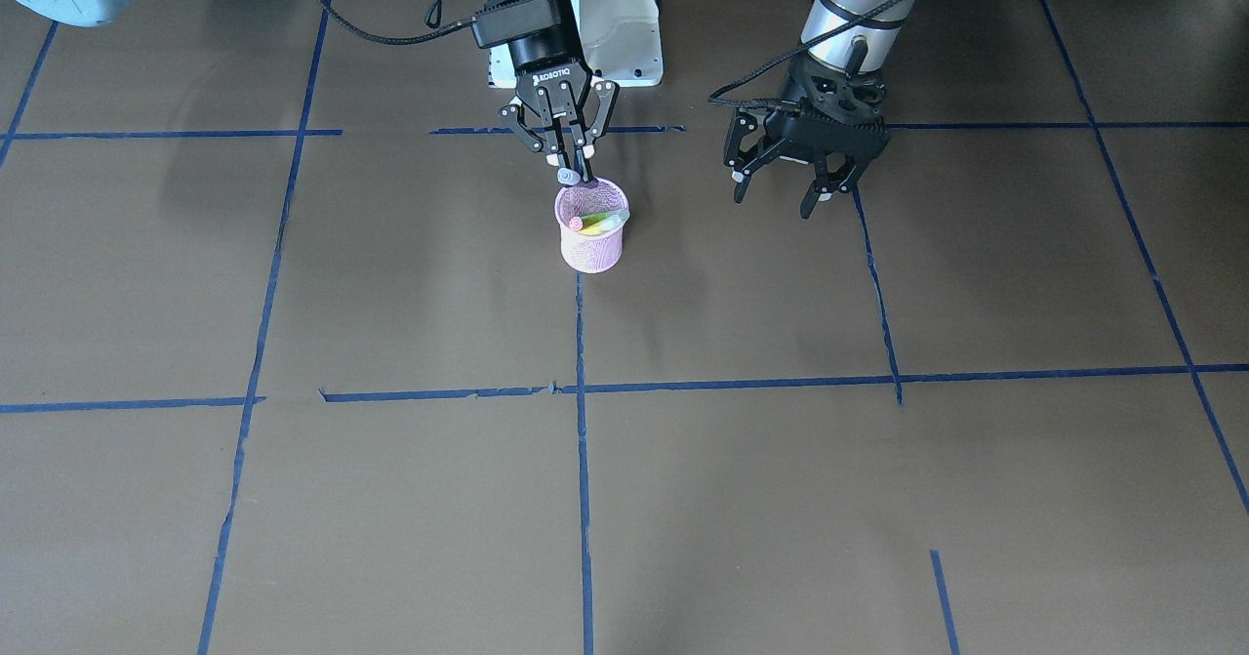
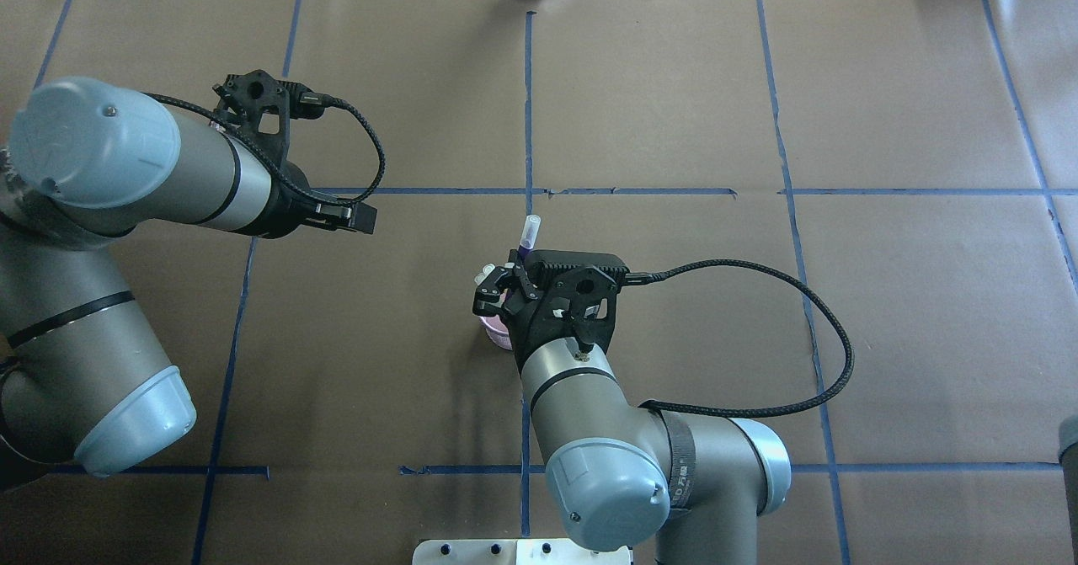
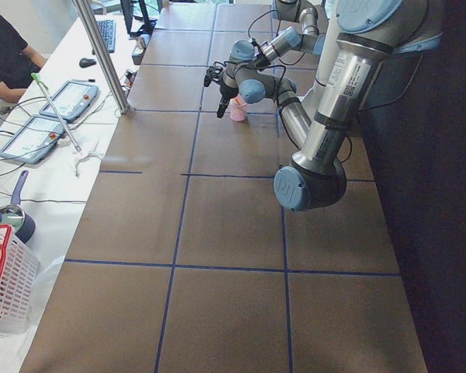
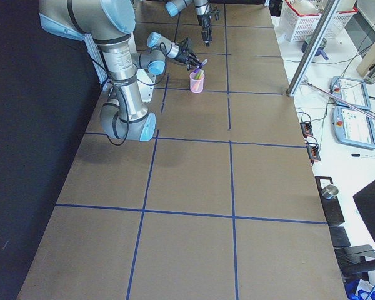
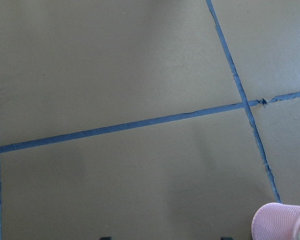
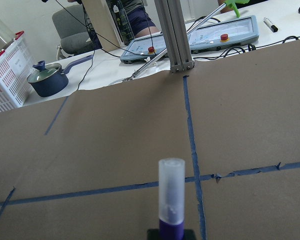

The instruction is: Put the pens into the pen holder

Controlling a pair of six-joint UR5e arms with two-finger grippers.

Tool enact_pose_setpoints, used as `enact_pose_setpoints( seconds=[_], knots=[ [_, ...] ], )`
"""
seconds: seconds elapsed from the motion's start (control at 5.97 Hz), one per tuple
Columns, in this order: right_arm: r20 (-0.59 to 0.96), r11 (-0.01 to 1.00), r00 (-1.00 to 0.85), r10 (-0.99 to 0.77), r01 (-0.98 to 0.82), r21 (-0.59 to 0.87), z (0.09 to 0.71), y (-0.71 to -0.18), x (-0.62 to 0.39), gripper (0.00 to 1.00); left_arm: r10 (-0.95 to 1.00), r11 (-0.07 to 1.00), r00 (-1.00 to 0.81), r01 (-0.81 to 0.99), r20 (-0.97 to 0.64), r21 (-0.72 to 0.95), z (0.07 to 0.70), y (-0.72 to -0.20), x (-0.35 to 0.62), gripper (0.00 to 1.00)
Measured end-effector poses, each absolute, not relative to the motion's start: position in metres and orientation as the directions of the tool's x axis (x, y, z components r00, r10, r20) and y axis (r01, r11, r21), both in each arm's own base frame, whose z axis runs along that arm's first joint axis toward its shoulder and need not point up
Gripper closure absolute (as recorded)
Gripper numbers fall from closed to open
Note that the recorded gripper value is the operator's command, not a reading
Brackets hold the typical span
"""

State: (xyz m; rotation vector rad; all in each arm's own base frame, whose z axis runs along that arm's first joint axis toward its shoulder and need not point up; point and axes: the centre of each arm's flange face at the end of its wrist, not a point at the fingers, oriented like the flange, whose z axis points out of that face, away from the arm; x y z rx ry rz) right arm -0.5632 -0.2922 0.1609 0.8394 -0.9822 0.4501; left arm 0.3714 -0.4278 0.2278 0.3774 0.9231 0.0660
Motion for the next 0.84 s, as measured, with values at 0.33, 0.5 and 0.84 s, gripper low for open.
enact_pose_setpoints(
  seconds=[0.33,0.5,0.84],
  knots=[
    [0.847,0.613,0.531,-0.030,-0.659,0.435,0.170,-0.294,-0.575,0.99,0.214,0.934,0.610,0.102,-0.763,0.343,0.230,-0.429,0.373,0.21],
    [0.843,0.614,0.537,-0.031,-0.655,0.440,0.170,-0.294,-0.577,0.90,0.213,0.934,0.611,0.102,-0.762,0.343,0.231,-0.430,0.374,0.21],
    [0.839,0.615,0.543,-0.036,-0.649,0.447,0.168,-0.294,-0.584,0.22,0.212,0.935,0.613,0.100,-0.761,0.341,0.232,-0.430,0.375,0.21]
  ],
)
